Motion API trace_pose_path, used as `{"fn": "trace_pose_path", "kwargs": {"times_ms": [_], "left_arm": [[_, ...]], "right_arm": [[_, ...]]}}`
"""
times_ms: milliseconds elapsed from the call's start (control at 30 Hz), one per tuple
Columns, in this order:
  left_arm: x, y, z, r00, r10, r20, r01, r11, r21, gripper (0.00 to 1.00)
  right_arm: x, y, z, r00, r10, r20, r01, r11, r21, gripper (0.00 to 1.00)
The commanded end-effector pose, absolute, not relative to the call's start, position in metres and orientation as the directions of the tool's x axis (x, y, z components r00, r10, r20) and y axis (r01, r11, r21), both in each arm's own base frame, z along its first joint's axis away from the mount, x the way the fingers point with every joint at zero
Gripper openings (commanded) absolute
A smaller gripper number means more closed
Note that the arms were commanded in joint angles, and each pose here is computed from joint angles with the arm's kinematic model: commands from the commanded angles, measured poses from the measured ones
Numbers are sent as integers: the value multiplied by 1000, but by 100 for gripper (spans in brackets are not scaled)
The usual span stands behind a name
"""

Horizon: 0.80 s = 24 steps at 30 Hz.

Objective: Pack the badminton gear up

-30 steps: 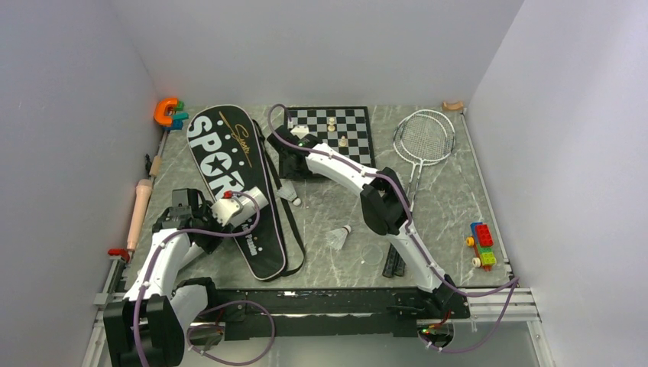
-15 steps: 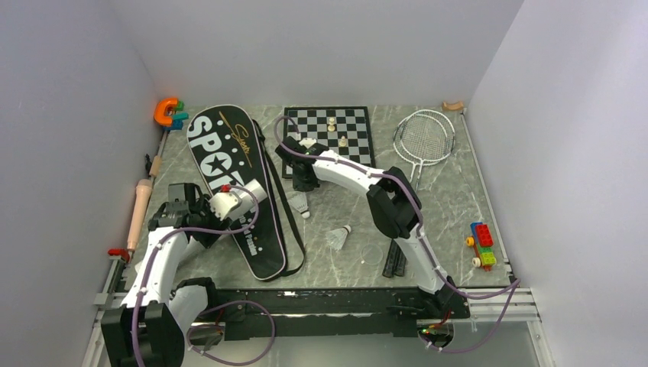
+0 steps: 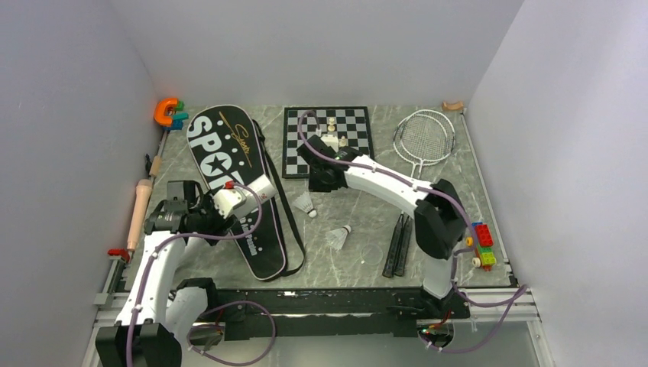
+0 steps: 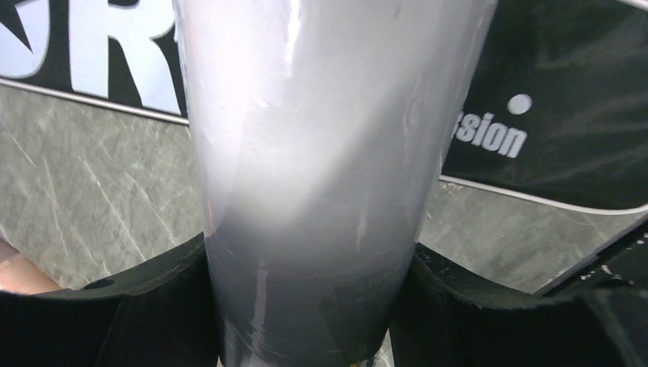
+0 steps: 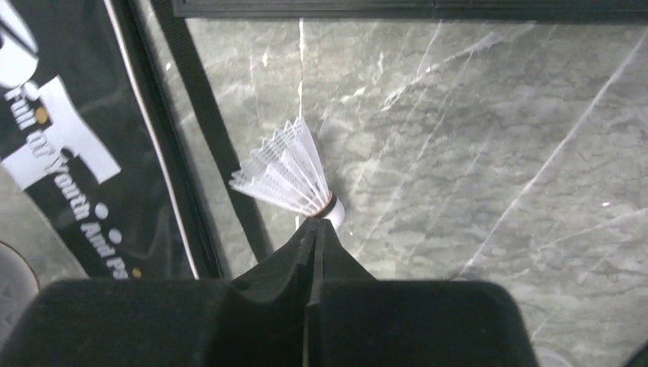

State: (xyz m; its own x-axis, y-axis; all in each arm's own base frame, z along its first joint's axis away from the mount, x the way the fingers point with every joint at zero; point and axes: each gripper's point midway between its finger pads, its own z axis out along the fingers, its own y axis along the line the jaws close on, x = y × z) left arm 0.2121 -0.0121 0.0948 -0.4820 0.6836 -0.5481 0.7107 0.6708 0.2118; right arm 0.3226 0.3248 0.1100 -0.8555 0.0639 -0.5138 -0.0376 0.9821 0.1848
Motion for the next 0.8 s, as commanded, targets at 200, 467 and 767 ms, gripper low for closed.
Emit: {"fn": "trace_pose_path", "kwargs": {"times_ms": [200, 467, 767], "left_arm": [[204, -39, 122, -365, 676, -640, 778, 599, 190, 63], [183, -40, 110, -304, 705, -641, 792, 561, 241, 64], [174, -42, 106, -266, 716, -645, 795, 541, 274, 65]], "right_arm": [[339, 337, 126, -856, 44, -515, -69, 978, 199, 70], [354, 353, 92, -876, 21, -481, -65, 985, 161, 68], [351, 358, 66, -900, 5, -436, -66, 987, 148, 56]]}}
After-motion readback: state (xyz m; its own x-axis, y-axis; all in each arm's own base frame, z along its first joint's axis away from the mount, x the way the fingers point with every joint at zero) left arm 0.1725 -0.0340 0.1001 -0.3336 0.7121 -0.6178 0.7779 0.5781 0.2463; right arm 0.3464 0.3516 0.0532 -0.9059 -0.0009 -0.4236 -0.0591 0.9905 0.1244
